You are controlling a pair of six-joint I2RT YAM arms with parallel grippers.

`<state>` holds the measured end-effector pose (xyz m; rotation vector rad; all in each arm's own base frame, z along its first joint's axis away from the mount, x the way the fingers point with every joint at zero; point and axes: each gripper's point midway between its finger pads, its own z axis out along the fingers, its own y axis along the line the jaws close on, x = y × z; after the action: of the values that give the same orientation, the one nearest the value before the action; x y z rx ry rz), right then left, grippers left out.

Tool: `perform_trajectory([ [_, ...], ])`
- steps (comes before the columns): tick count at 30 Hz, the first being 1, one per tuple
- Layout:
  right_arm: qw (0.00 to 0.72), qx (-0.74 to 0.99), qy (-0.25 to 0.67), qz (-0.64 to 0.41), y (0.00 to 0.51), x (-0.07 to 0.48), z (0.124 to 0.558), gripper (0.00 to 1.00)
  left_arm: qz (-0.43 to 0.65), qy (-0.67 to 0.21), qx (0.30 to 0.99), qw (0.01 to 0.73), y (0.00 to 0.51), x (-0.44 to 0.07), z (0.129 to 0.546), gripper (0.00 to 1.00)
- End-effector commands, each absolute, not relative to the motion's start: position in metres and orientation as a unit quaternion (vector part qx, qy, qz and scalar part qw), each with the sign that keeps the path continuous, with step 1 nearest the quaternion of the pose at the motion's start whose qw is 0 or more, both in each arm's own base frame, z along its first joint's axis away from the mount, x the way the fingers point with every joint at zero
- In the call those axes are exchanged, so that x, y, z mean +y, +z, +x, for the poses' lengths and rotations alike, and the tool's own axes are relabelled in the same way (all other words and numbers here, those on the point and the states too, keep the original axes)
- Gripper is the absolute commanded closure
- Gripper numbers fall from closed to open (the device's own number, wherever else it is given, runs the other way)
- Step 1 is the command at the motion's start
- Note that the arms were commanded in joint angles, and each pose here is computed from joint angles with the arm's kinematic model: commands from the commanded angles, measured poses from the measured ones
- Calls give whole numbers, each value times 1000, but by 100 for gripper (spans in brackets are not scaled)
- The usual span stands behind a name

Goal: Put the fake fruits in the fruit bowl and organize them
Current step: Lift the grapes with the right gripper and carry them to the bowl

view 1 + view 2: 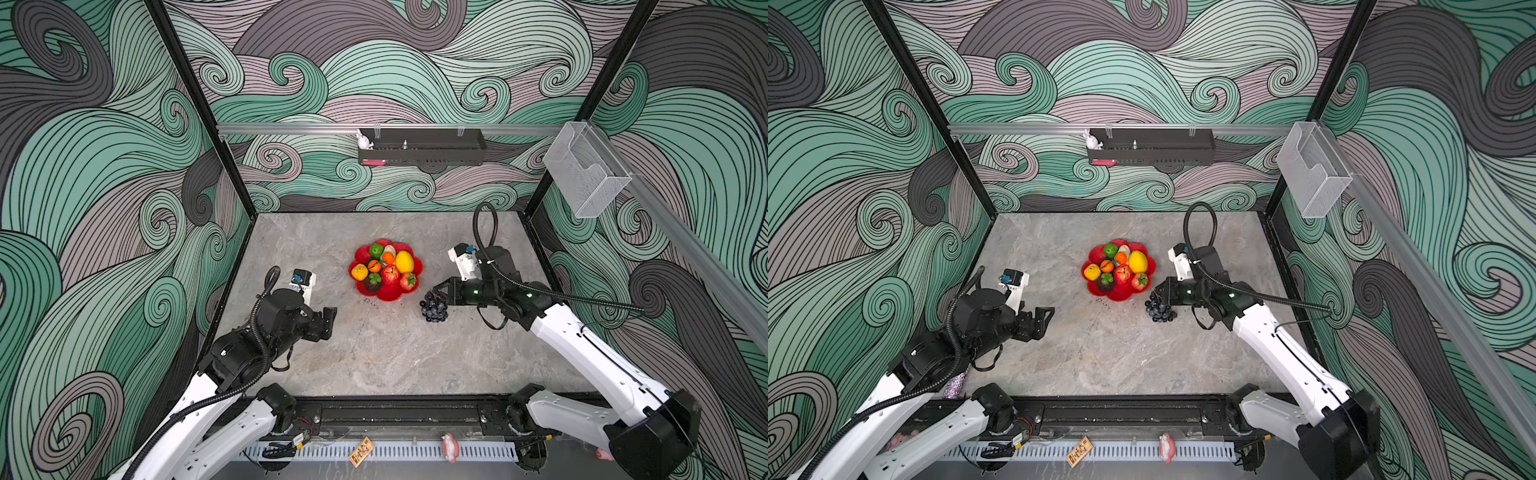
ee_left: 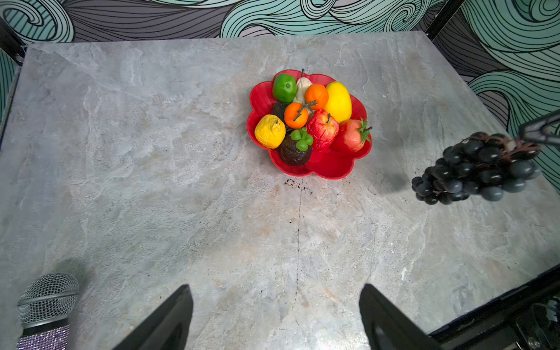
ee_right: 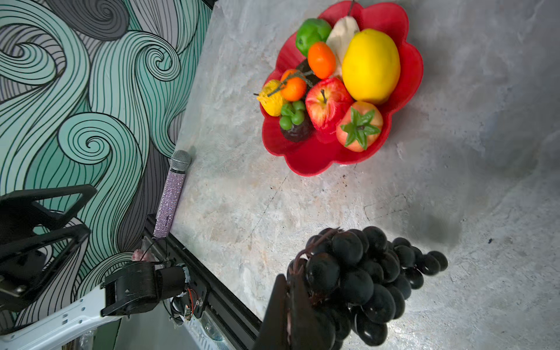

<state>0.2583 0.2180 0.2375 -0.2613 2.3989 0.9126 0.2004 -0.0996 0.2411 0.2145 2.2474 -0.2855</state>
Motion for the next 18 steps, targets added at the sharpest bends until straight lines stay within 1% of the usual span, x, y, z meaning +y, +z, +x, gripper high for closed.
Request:
perform_trajectory([
  [1,290,889,335,-112,261,222,260,100,85,-86,900,419,237,-90,199,11],
  [5,310,877,346,-124,291,236,267,100,84,-83,903,414,234,-90,200,10],
  [10,319,868,354,-139,311,257,282,100,82,-85,901,416,235,-90,200,10],
  [18,322,870,347,-141,312,284,319,100,84,-86,903,413,233,-91,200,9],
])
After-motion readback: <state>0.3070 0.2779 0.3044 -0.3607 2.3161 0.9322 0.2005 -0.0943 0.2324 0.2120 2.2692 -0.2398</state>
